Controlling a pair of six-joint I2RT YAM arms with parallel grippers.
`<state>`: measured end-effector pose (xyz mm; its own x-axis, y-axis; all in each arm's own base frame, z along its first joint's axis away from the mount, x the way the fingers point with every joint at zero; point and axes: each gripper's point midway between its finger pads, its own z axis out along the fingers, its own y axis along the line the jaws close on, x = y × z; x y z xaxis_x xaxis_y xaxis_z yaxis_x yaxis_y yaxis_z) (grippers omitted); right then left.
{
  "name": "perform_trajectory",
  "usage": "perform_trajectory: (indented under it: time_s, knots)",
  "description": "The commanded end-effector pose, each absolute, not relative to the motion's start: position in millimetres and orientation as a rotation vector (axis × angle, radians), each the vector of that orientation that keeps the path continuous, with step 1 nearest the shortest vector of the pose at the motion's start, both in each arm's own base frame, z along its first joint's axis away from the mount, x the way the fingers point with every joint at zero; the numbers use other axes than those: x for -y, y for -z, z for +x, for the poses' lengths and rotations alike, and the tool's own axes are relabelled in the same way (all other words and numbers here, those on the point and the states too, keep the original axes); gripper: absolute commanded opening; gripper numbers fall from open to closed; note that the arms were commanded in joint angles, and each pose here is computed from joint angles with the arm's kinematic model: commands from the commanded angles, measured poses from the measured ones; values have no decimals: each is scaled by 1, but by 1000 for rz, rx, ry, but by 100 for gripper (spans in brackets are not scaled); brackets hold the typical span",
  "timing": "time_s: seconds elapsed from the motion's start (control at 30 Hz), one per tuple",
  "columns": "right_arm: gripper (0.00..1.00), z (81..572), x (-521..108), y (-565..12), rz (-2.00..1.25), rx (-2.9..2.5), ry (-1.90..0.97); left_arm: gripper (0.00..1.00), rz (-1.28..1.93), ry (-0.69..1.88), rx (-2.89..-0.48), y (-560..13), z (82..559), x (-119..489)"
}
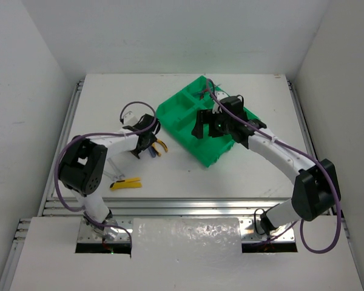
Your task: Sort the tools into containers
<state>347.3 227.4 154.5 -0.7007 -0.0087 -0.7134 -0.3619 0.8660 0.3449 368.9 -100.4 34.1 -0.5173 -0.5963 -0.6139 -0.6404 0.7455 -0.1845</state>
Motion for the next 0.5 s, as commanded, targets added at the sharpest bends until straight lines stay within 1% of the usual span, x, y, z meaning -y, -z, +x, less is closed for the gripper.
perform_trajectory:
  time_s: [0.0, 0.03, 0.17, 0.23, 0.4, 0.47]
  knots:
    - [99, 356, -238, -173, -301, -2225, -622, 53, -899, -11, -2259, -34, 390, 111]
    - [99, 356, -238, -174, -301, -2224, -623, 49, -901, -5, -2269, -32, 391, 113]
    - [99, 355, -241, -168, -315, -2237, -625, 41, -935, -56, -2292, -19, 390, 109]
    - [99, 355, -241, -166, -319, -2242, -621, 34, -955, -82, -2291, -13, 386, 105]
    - [99, 354, -244, -164, -333, -2248, -642, 31, -949, -68, -2328, 1, 383, 105]
    - [99, 351, -250, -165, -353, -2240, -683, 20, -933, -49, -2352, 4, 382, 109]
